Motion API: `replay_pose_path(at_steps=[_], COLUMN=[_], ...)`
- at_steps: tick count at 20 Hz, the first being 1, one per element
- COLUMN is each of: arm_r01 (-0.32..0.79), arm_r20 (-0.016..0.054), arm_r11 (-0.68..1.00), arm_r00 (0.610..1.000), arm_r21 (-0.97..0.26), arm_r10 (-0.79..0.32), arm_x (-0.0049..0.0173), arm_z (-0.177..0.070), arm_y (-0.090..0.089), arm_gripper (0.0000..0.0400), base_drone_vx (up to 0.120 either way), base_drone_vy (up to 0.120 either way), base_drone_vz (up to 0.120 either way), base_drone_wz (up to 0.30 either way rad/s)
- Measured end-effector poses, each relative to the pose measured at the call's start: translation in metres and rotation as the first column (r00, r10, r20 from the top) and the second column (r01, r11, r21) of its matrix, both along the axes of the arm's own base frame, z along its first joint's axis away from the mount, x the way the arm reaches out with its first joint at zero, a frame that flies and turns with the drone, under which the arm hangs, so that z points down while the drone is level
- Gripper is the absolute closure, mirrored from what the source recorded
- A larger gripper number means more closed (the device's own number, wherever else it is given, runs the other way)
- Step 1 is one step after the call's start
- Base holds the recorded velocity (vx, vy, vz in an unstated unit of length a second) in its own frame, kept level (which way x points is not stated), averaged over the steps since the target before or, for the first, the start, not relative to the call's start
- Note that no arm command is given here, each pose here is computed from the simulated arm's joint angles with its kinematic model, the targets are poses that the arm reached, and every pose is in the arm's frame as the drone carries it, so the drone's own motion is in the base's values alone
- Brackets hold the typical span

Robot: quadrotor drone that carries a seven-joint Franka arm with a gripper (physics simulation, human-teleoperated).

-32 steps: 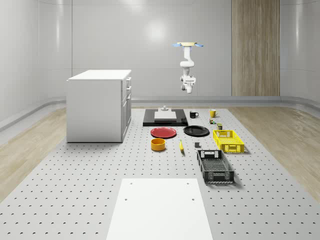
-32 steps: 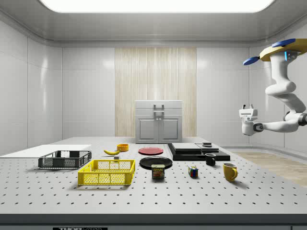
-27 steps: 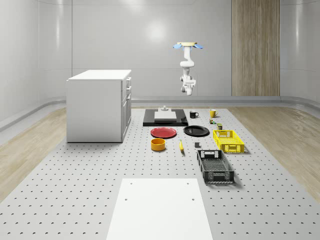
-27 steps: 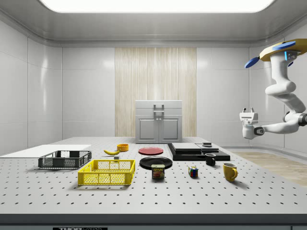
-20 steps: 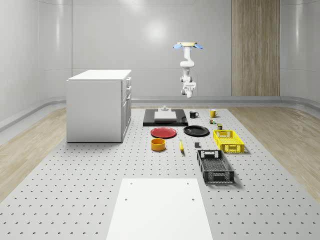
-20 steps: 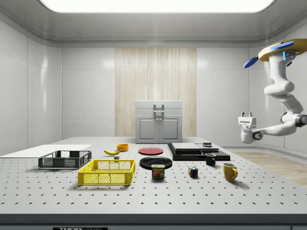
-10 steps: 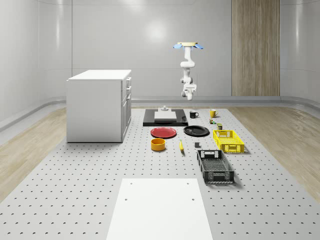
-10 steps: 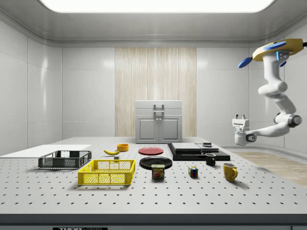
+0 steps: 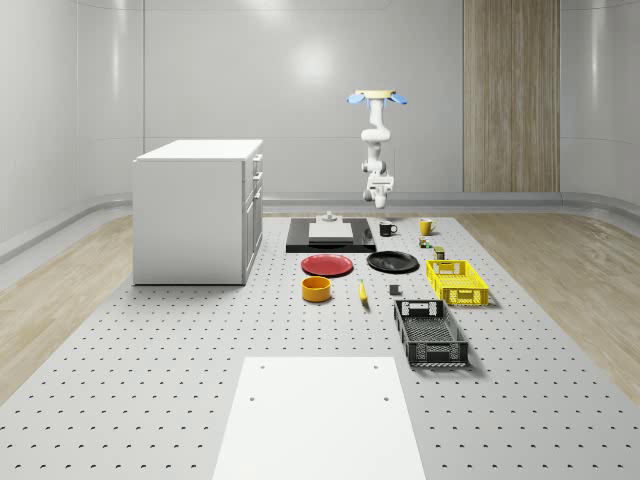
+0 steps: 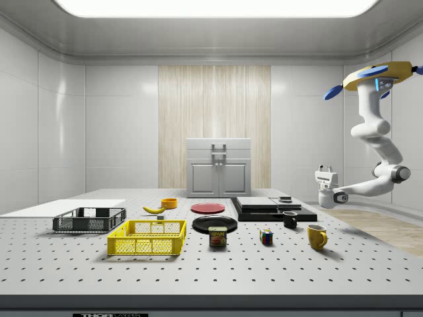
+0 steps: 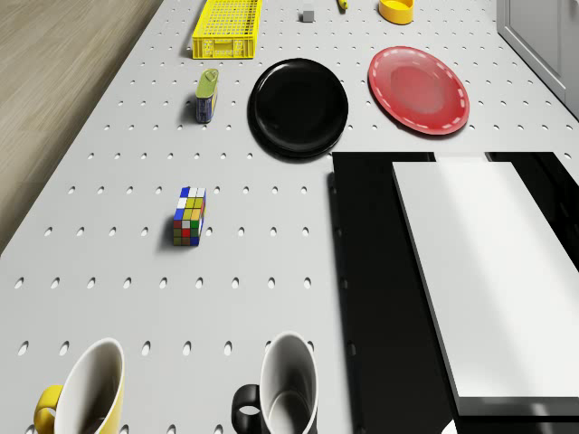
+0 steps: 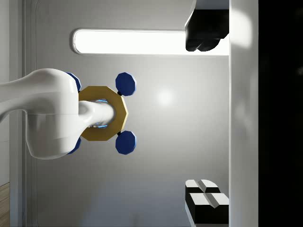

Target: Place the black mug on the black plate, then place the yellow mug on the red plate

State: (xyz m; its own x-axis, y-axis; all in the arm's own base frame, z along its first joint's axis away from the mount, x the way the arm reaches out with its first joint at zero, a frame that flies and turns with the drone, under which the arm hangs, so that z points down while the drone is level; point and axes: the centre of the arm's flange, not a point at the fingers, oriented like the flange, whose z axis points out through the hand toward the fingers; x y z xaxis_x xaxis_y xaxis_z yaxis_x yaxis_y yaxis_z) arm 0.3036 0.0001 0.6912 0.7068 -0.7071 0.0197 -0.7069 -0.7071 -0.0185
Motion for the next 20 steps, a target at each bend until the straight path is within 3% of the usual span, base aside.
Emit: replay_pose_path(at_steps=[4,15,20], arm_r01=[0.000,0.000,0.001], arm_r20=[0.0030,0.0114,0.0152], arm_r11=[1.000,1.000,1.000], arm_r00=[1.000,1.000,1.000], arm_r21=[-0.001,-0.009,-0.023], arm_r10=[0.000,0.000,0.000], arm_x=[-0.0003,-0.0011,-0.0015], arm_z=[0.0001,0.0001,0.0001], arm_y=[0.0001,0.0009,0.0023], arm_gripper=[0.0000,0.0000,0.0000], base_drone_vx=[0.020,0.120,0.000], base_drone_vy=[0.000,0.000,0.000], base_drone_vz=[-0.030,0.000,0.000], base_drone_wz=[0.000,0.000,0.000])
